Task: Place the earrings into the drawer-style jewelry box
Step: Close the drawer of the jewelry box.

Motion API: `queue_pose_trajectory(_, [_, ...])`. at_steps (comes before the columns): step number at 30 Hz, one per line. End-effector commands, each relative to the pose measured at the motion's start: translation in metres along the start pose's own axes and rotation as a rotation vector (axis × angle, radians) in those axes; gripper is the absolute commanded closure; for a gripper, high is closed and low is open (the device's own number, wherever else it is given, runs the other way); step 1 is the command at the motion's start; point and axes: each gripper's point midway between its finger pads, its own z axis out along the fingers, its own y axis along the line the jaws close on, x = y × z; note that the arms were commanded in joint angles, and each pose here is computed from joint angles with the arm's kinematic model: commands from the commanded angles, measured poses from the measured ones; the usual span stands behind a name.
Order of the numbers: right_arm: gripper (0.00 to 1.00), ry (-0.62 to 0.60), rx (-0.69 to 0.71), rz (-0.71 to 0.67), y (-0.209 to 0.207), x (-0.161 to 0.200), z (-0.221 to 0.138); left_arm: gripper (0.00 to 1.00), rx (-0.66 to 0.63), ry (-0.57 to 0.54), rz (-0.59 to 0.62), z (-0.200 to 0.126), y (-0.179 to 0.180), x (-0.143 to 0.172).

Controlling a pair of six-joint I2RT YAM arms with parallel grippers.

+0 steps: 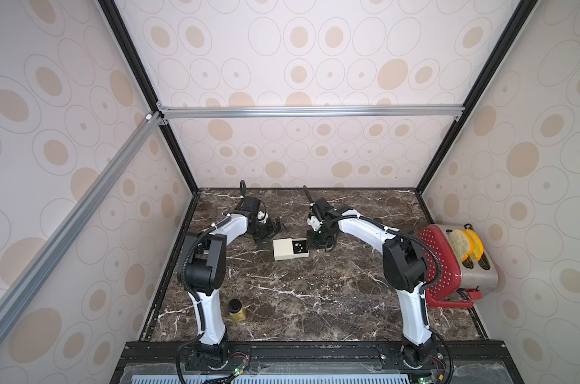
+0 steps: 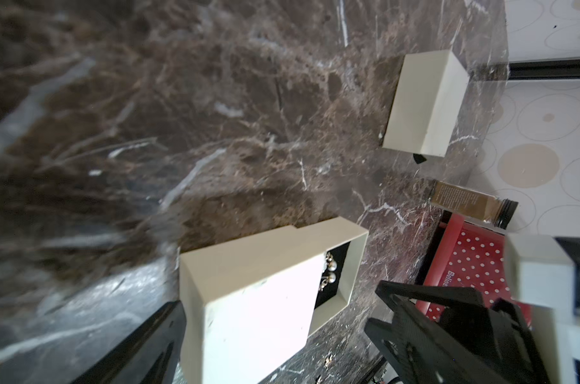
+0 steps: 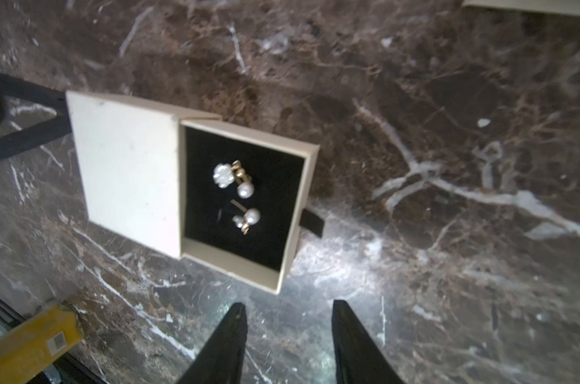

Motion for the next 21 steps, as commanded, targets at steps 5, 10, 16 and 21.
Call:
queue_pose_trajectory(5, [0.43, -0.038, -0.202, 0.018, 0.019, -0.019, 0.01, 0.01, -0.02, 0.03, -0.018, 0.017, -0.009, -0.001])
queue_pose_trajectory(10, [0.38, -0.004, -0.206, 0.032, 0.016, -0.014, 0.02, 0.01, -0.02, 0.041, -0.025, 0.022, -0.012, 0.002])
queue_pose_trajectory(16, [0.37, 0.014, -0.178, 0.041, 0.013, -0.009, 0.019, 0.01, -0.021, 0.046, -0.027, 0.021, -0.01, 0.006])
queue_pose_trajectory(21, [0.37, 0.007, -0.23, 0.038, 0.034, -0.014, 0.026, 0.01, -0.005, 0.054, -0.033, 0.025, -0.012, 0.008])
